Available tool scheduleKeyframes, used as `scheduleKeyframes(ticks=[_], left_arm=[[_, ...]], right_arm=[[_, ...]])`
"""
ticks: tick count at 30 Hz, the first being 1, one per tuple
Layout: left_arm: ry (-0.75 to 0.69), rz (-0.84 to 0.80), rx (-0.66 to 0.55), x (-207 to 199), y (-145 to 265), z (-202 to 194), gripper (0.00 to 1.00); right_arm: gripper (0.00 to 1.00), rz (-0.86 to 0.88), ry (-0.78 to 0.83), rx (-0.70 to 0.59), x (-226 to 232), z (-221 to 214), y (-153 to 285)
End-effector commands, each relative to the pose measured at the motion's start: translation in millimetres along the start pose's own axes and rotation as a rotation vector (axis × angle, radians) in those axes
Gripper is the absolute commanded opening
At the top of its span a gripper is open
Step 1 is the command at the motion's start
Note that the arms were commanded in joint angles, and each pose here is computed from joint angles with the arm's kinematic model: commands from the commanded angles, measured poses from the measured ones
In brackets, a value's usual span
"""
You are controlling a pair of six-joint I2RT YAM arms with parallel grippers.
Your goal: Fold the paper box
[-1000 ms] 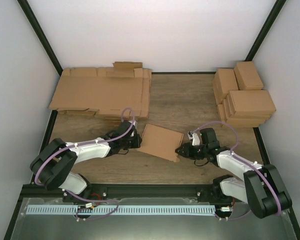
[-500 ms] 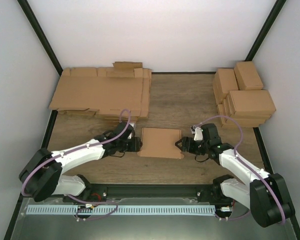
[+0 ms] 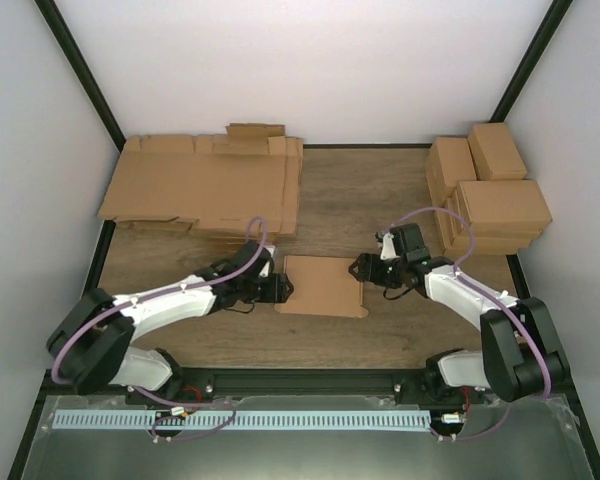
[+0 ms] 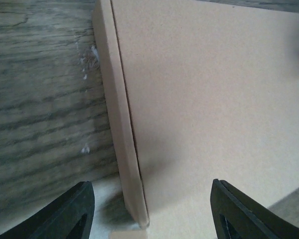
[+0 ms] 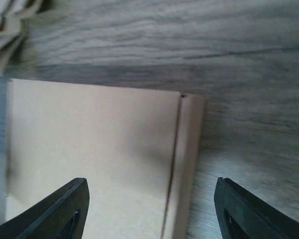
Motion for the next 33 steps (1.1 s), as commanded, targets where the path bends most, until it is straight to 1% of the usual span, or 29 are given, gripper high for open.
scheduleKeyframes(ticks=[1, 3, 5, 6, 11, 12, 15, 19, 22, 25, 27, 29, 31, 33], left_arm=[[-0.025, -0.031, -0.008, -15, -17, 15, 0.68], [-0.029, -0.017, -0.008, -17, -25, 18, 0.7], [-0.037, -0.013, 0.001, -19, -32, 21, 0.7], [-0.041, -0.015, 0.008, -21, -35, 23, 0.68], [-0.069, -0.08, 0.059, -37, -44, 26, 0.47], [-0.072, -0.085, 0.069, -38, -46, 25, 0.45], [-0.079, -0.09, 0.09, -41, -49, 22, 0.4], [-0.084, -0.076, 0.093, -39, -47, 18, 0.39], [-0.096, -0.027, 0.06, -36, -36, 19, 0.42], [-0.105, 0.047, 0.025, -28, -23, 18, 0.49], [-0.099, 0.081, 0.009, -20, -15, 14, 0.53], [-0.089, 0.106, -0.005, -11, -8, 9, 0.61], [-0.073, 0.141, -0.028, -3, 0, 6, 0.74], [-0.065, 0.17, -0.067, 2, 10, 5, 0.8]], right_arm=[[0.72, -0.112, 0.008, 0.019, -5, -8, -4], [0.72, -0.11, 0.013, 0.033, -5, -14, -7], [0.72, -0.097, 0.014, 0.05, -3, -18, -11], [0.72, -0.096, 0.017, 0.058, -2, -20, -13], [0.7, -0.048, 0.043, 0.054, 10, -19, -15], [0.69, -0.035, 0.05, 0.055, 12, -18, -15], [0.68, -0.002, 0.069, 0.065, 20, -17, -17], [0.67, 0.078, 0.087, 0.099, 30, -23, -18], [0.67, 0.095, 0.079, 0.102, 31, -30, -12], [0.68, 0.107, 0.063, 0.104, 30, -40, -5], [0.7, 0.117, 0.05, 0.106, 29, -46, -1], [0.74, 0.101, 0.037, 0.104, 27, -51, 2], [0.8, 0.039, 0.028, 0.085, 24, -49, 7], [0.87, -0.013, 0.02, 0.057, 22, -44, 11]])
Point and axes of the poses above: each gripper's point midway between its finger pads, its own y axis back along the fingers, its own x axis along the line the jaws close on, z = x × y, the point moved 9 cm from there along y, back along the fingers, and after that the axes turned 10 degrees about y, right-handed, at the moved point
